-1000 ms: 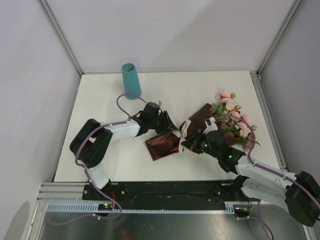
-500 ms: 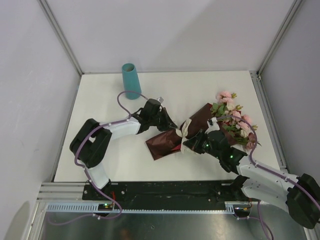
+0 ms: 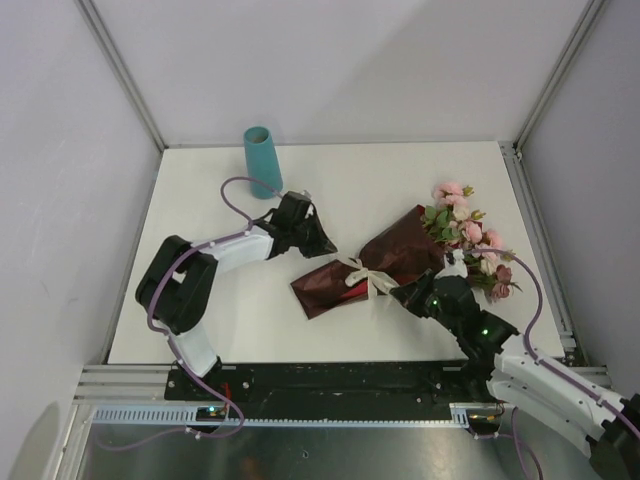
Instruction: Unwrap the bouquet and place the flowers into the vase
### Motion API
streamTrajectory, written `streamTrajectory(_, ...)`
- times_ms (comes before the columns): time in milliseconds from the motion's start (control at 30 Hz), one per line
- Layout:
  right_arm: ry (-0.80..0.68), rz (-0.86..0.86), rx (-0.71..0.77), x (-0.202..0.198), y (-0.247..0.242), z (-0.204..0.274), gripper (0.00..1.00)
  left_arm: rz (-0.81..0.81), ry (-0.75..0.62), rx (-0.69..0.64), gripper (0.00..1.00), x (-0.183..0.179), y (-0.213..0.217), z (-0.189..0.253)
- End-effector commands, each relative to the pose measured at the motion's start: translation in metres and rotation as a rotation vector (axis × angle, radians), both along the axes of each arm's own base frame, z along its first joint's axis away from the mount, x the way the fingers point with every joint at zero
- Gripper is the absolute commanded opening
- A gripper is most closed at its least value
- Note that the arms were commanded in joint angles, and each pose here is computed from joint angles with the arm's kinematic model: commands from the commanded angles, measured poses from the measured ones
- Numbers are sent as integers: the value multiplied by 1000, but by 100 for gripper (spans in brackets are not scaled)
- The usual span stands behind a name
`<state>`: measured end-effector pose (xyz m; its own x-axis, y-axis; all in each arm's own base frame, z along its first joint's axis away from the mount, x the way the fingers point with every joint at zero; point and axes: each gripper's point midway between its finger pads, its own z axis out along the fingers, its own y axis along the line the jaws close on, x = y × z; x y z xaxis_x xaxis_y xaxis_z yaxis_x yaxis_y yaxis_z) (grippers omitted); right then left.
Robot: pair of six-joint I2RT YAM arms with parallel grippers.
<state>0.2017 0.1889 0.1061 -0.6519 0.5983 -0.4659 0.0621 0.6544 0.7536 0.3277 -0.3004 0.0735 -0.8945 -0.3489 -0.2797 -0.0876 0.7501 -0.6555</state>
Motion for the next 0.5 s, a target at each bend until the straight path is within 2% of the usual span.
streamTrajectory(0,11,-119,-25,2,-26,-5,0,67,-76,65,0,20,31,14)
streamTrajectory(467,-17,-354,-40,1,-79,1,0,126,-73,185,0,25,81,8)
